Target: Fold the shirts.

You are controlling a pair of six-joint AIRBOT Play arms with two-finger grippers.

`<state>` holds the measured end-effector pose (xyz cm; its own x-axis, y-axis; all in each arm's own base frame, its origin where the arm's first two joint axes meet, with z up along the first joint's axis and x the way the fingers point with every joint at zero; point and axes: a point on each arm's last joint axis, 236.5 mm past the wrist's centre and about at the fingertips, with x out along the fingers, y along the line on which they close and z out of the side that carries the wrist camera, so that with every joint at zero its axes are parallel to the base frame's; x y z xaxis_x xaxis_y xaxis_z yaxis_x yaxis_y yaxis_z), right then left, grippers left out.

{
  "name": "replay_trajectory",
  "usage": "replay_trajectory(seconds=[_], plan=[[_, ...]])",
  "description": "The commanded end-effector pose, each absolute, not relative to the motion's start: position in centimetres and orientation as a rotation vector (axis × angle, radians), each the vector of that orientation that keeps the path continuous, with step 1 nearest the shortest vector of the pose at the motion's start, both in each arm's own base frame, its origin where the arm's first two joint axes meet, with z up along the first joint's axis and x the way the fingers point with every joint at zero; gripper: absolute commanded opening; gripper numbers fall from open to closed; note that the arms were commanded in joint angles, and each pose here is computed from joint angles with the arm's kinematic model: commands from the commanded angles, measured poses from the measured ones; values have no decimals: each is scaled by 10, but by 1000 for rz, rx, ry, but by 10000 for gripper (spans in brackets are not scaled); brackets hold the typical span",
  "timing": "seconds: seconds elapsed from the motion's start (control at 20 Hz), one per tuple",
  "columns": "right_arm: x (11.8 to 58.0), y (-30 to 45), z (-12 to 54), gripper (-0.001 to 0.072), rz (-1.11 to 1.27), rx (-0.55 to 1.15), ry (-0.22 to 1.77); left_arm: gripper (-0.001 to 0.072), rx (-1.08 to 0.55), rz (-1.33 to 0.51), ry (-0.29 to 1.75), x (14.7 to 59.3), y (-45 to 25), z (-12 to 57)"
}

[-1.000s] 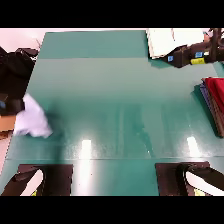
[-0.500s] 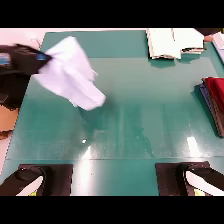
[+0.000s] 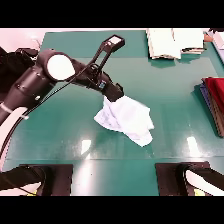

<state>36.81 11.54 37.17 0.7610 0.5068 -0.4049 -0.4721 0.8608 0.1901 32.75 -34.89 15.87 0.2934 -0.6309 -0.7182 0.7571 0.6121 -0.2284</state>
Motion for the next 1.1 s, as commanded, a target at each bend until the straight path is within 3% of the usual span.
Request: replay_trajectory(seconds=[0.0,0.15,0.3,0.5,0.8,0.85,0.9,0.95,1.05], plan=[[366,115,369,17,535,80,480,547,116,-789,1004,365,-296,124],[364,116,366,16,539,77,495,547,-22,-647,1160,378,-239,74],[364,115,366,16,538,78,494,547,-100,-585,1303,359,-221,4],[364,116,365,16,539,77,495,547,-202,-586,1437,330,-242,-58],[363,116,363,16,541,75,505,540,-148,-641,1416,319,-281,-73],[362,116,362,16,544,73,514,381,-148,-641,1419,320,-280,-70],[360,116,359,16,546,70,527,160,-153,-642,1417,324,-278,-65],[359,117,354,17,550,70,545,30,-156,-647,1408,329,-276,-57],[352,116,327,16,555,80,627,25,-170,-650,1354,350,-269,-28]])
